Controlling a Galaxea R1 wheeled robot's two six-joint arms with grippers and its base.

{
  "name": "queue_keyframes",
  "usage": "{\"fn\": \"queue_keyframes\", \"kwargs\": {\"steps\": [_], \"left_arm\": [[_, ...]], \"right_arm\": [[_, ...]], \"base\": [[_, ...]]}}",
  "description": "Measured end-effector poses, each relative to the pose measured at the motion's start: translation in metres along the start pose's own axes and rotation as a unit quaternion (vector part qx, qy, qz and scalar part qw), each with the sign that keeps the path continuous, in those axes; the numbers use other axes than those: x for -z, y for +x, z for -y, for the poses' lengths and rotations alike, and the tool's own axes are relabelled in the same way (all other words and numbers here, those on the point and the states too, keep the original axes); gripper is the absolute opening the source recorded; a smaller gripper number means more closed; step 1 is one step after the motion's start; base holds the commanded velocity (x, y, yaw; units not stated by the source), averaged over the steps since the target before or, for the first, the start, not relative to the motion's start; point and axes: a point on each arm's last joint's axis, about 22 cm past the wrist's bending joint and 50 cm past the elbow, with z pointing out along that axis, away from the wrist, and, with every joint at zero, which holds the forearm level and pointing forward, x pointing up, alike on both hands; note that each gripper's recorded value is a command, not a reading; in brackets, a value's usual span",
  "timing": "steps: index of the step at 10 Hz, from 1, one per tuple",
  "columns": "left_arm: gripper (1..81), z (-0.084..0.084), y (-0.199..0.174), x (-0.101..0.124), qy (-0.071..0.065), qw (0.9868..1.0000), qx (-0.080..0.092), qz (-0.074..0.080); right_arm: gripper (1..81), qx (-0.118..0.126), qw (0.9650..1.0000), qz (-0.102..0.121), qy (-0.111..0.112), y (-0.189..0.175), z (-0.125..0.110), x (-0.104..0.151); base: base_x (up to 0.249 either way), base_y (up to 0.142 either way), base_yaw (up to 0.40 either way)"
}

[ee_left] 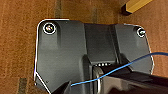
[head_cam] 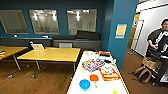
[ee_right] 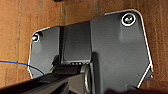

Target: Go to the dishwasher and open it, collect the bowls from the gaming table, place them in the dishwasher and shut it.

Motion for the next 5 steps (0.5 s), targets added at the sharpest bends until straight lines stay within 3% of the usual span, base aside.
{"fn": "queue_keyframes", "kwargs": {"steps": [2, 3, 5], "left_arm": [[81.1, -0.001, -0.005, 0.001, -0.003, 1.0, 0.0, 0.003], [81.1, -0.001, -0.011, 0.002, -0.006, 0.9999, 0.002, 0.008], [81.1, 0.002, -0.004, 0.006, -0.016, 0.9999, 0.001, 0.003]], "right_arm": [[81.1, -0.001, 1.0, 0.001, 0.005, -0.003, -0.007, 0.005], [81.1, -0.004, 0.9998, 0.007, 0.019, -0.011, 0.0, 0.007], [81.1, -0.007, 0.9984, 0.005, 0.056, -0.007, 0.018, 0.014]], "base": [[0.0, 0.0, 0.0], [0.0, 0.0, 0.0], [0.0, 0.0, 0.0]]}}
